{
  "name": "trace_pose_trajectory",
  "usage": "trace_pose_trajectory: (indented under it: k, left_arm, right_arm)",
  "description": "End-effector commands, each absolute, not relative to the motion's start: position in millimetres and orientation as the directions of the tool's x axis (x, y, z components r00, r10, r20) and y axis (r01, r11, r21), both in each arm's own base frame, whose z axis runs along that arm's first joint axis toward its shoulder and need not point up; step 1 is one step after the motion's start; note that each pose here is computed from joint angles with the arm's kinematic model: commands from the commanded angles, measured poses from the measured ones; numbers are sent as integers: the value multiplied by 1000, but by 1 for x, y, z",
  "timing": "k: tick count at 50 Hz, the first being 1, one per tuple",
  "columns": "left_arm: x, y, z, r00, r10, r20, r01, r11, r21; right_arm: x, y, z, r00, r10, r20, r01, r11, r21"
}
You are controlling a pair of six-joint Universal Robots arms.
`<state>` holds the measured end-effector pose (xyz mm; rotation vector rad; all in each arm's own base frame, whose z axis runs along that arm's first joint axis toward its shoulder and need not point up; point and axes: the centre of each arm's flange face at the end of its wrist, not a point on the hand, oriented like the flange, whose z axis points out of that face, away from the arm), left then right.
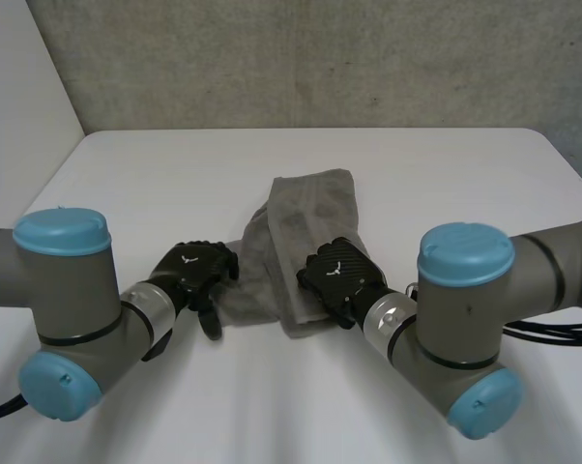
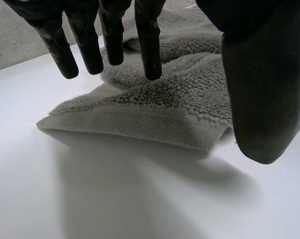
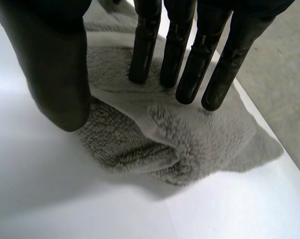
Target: Fold the towel.
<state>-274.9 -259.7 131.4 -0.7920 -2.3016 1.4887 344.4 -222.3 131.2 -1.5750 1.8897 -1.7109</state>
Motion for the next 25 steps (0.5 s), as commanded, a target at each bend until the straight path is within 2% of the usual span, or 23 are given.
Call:
trace_pose_trajectory:
  k: [1, 6, 7, 8, 10, 11, 13, 14, 16, 17, 18, 19, 21, 25]
  left_arm:
    - [-281, -263, 123, -802, 594, -60, 283, 289, -915]
    - [-285, -262, 117, -795, 604, -62, 288, 286, -914]
    - [-287, -262, 115, -792, 608, -61, 290, 286, -913]
    - [-287, -262, 115, -792, 608, -61, 290, 286, -913]
    - [-289, -260, 112, -787, 614, -61, 292, 283, -913]
    - [-289, -260, 112, -787, 614, -61, 292, 283, -913]
    - [-290, -261, 112, -787, 613, -63, 289, 277, -916]
    - [-290, -262, 112, -787, 613, -65, 286, 271, -919]
    - [-291, -262, 111, -788, 613, -66, 285, 268, -920]
    - [-291, -263, 111, -788, 613, -66, 284, 265, -921]
    - [-291, -263, 111, -788, 612, -65, 283, 266, -921]
    - [-291, -263, 111, -788, 612, -65, 283, 266, -921]
    - [-291, -263, 112, -789, 611, -66, 282, 264, -922]
    - [-290, -262, 115, -790, 609, -66, 279, 261, -924]
  right_arm:
    - [347, -235, 119, -514, -707, 487, -555, -160, -817]
    - [347, -244, 123, -557, -677, 481, -545, -140, -827]
    - [344, -250, 126, -601, -648, 468, -534, -110, -838]
    - [344, -250, 126, -601, -648, 468, -534, -110, -838]
    - [336, -265, 138, -726, -562, 397, -463, -28, -886]
    - [336, -265, 138, -727, -561, 396, -462, -27, -886]
    - [308, -297, 154, -880, -388, 273, -325, 74, -943]
    - [308, -297, 154, -881, -387, 273, -324, 74, -943]
    - [280, -321, 158, -949, -243, 202, -237, 128, -963]
    - [280, -321, 158, -949, -242, 201, -237, 128, -963]
    - [266, -331, 158, -965, -181, 189, -216, 142, -966]
    - [266, -331, 158, -965, -181, 189, -216, 142, -966]
    - [242, -347, 156, -977, -95, 192, -205, 164, -965]
    - [231, -354, 156, -980, -67, 185, -194, 174, -965]
